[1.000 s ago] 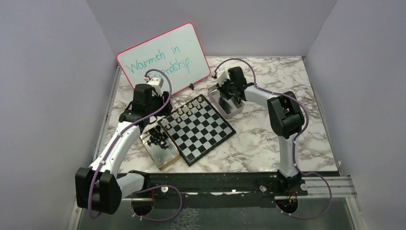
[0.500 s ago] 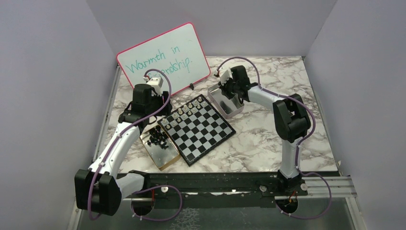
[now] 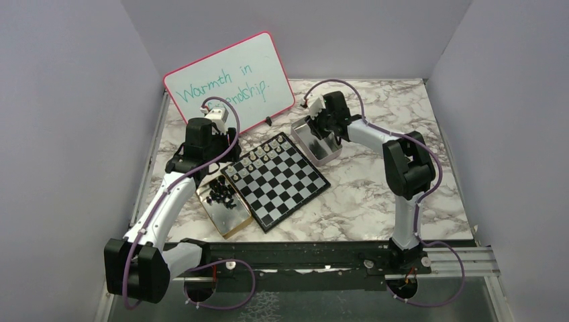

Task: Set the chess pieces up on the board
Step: Pick up the chess piece from the storage box.

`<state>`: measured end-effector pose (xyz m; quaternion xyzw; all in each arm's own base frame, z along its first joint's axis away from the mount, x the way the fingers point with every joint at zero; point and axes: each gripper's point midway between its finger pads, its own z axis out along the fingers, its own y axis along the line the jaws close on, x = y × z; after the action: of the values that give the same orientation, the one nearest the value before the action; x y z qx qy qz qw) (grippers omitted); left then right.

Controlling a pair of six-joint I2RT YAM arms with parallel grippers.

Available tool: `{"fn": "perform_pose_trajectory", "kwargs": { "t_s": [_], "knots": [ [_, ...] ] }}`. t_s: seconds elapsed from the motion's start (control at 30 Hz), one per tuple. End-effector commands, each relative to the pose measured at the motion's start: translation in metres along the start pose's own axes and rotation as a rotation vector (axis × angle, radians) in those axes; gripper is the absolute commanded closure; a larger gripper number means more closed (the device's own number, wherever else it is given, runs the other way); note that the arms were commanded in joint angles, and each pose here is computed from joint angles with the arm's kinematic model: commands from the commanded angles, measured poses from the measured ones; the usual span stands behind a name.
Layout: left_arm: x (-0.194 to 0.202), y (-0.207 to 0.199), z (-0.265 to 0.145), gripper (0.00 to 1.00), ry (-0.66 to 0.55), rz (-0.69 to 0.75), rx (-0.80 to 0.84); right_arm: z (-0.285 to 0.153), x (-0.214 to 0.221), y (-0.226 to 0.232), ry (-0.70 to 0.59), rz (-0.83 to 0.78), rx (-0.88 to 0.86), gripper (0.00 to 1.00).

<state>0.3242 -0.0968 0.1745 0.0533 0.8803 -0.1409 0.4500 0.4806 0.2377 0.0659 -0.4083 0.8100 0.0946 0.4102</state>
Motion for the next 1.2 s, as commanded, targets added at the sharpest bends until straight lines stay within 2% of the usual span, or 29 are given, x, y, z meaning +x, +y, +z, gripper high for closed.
{"fn": "perform_pose_trajectory", "kwargs": {
  "t_s": [0.0,0.27,0.53,0.83,1.17],
  "knots": [
    [-0.007,-0.001,-0.004,0.39,-0.038,0.005,0.009,-0.004,-0.012,-0.005,-0.007,-0.037,-0.017,0.65],
    [-0.007,-0.001,-0.005,0.39,-0.04,0.007,0.011,0.007,-0.002,0.001,0.038,-0.049,-0.068,0.57],
    [-0.008,-0.001,-0.006,0.39,-0.041,0.011,0.013,0.019,0.002,0.008,0.046,-0.017,-0.108,0.57],
    [-0.008,-0.002,-0.006,0.39,-0.044,0.012,0.015,0.026,0.012,0.022,0.048,0.069,-0.149,0.59],
    [-0.008,-0.002,-0.006,0.39,-0.043,0.013,0.013,0.022,0.027,0.021,0.102,0.073,-0.124,0.69]
  ]
}}
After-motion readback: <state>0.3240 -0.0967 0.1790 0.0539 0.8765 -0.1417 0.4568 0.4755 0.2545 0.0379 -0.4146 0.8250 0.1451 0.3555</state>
